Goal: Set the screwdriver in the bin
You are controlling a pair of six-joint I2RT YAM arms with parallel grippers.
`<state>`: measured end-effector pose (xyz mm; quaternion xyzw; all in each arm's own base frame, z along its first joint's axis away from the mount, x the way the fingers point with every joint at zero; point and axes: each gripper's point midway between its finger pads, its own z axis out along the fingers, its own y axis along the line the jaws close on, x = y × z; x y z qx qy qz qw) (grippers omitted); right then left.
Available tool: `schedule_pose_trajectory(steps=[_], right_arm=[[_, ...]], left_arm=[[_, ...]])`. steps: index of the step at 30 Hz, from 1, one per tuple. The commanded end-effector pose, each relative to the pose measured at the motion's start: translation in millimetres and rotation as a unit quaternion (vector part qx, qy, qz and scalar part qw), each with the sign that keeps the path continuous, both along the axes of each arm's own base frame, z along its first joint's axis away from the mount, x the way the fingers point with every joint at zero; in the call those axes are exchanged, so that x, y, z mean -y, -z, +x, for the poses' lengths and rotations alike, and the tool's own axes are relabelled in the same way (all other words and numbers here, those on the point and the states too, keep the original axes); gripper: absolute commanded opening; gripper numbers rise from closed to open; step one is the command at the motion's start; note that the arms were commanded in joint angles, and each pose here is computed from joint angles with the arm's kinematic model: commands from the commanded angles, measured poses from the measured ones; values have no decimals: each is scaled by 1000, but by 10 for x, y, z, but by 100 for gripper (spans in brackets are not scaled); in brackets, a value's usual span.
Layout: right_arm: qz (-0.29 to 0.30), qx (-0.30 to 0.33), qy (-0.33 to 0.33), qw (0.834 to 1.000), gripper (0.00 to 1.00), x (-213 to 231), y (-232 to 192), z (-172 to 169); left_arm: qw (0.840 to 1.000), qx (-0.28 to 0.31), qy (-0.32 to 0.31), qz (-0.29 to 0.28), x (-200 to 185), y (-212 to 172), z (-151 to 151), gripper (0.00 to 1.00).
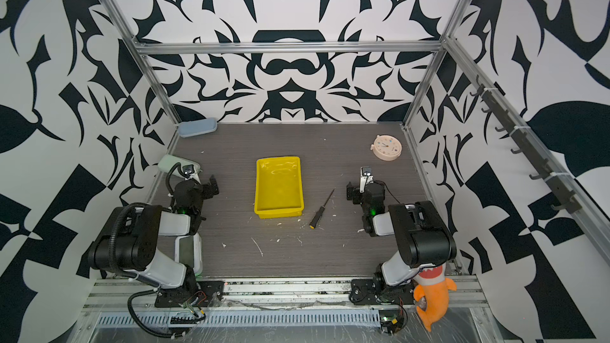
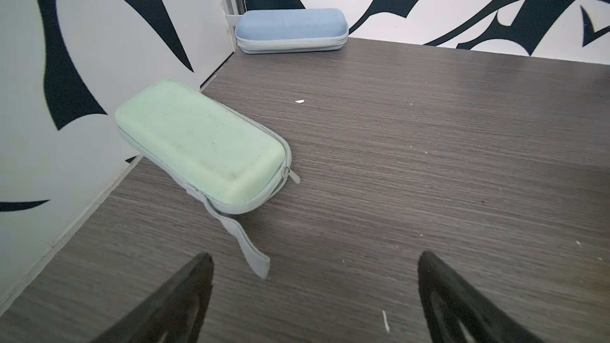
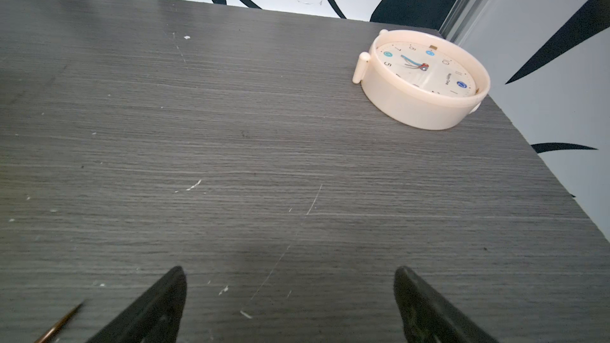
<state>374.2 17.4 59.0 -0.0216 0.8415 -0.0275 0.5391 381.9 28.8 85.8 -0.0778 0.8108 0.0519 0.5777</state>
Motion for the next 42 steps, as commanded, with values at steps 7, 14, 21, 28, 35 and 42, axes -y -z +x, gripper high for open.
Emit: schedule_pose_trajectory(steps=[7, 14, 21, 28, 35, 42], right_arm=[[3, 42, 4, 999, 100, -1, -231, 60], [2, 38, 4, 999, 100, -4, -220, 72], [0, 39, 6, 999, 100, -5, -227, 66], [-10, 45, 11, 999, 100, -10, -239, 53], [-13, 54, 12, 998, 100, -22, -257, 25], [-18, 111, 26, 993, 100, 13, -484, -164]], left_arm=[[995, -62, 11, -83, 302, -825, -261, 99], [942, -195, 74, -262, 827, -642, -799, 99], [913, -242, 76, -319, 965, -105, -1025, 99], [908, -255, 86, -320, 1007, -80, -1029, 99], [913, -245, 76, -318, 966, -98, -1045, 99], [909, -255, 81, -320, 995, -71, -1036, 99]])
